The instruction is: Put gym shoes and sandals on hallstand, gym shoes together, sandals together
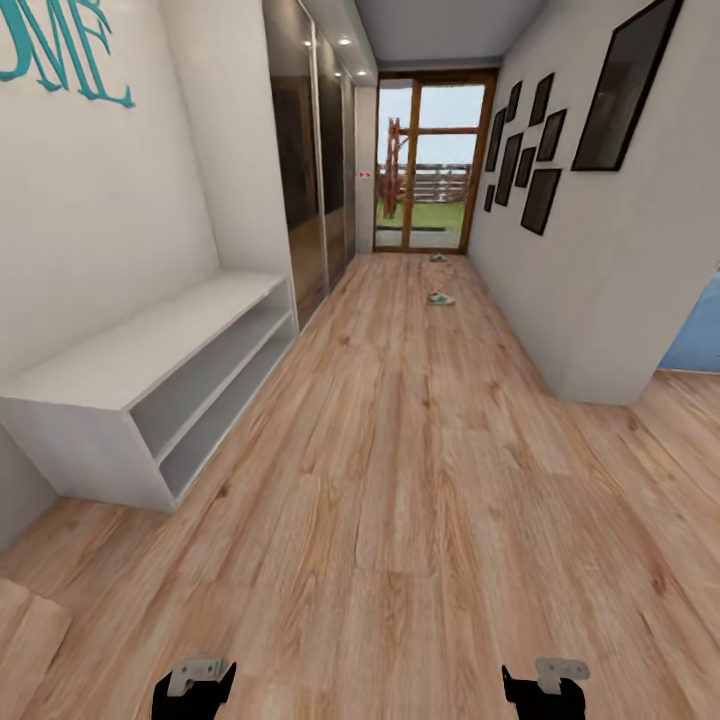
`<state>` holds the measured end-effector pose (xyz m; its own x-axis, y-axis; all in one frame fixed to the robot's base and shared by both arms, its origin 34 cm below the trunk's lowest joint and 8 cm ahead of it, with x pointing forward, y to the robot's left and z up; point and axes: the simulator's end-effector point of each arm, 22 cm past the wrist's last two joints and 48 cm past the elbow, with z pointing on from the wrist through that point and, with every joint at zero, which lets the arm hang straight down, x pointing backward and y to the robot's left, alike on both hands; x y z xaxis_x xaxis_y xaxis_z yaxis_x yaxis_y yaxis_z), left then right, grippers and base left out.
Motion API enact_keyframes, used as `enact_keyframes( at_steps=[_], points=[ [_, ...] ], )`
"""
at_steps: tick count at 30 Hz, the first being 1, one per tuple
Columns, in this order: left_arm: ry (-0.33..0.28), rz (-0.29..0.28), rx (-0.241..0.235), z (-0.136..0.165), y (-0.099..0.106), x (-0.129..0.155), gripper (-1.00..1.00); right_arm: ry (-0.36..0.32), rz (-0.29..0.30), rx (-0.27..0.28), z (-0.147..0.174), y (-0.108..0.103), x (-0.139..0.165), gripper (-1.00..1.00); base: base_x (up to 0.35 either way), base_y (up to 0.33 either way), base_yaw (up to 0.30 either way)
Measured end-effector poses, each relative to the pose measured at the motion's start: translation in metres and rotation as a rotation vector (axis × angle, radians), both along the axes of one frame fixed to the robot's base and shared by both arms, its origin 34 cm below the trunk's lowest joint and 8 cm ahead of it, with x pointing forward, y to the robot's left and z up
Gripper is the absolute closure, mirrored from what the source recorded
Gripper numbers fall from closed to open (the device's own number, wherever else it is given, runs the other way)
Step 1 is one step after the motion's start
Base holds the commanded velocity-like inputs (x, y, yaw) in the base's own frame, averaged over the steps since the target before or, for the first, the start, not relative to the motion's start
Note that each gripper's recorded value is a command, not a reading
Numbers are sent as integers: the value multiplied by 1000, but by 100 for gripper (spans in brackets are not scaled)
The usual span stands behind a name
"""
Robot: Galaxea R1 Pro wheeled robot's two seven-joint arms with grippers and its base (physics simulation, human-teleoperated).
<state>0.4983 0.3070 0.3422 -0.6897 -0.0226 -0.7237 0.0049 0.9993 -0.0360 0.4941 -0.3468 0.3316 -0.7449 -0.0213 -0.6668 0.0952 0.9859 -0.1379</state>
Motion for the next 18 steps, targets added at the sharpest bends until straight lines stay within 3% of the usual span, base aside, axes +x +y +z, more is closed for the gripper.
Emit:
enact_keyframes(
  at_steps=[18],
  points=[
    [-18,0,0,7,0,5,-100,-18,1,1,7,0,6,-100,339,0,-148]
  ],
)
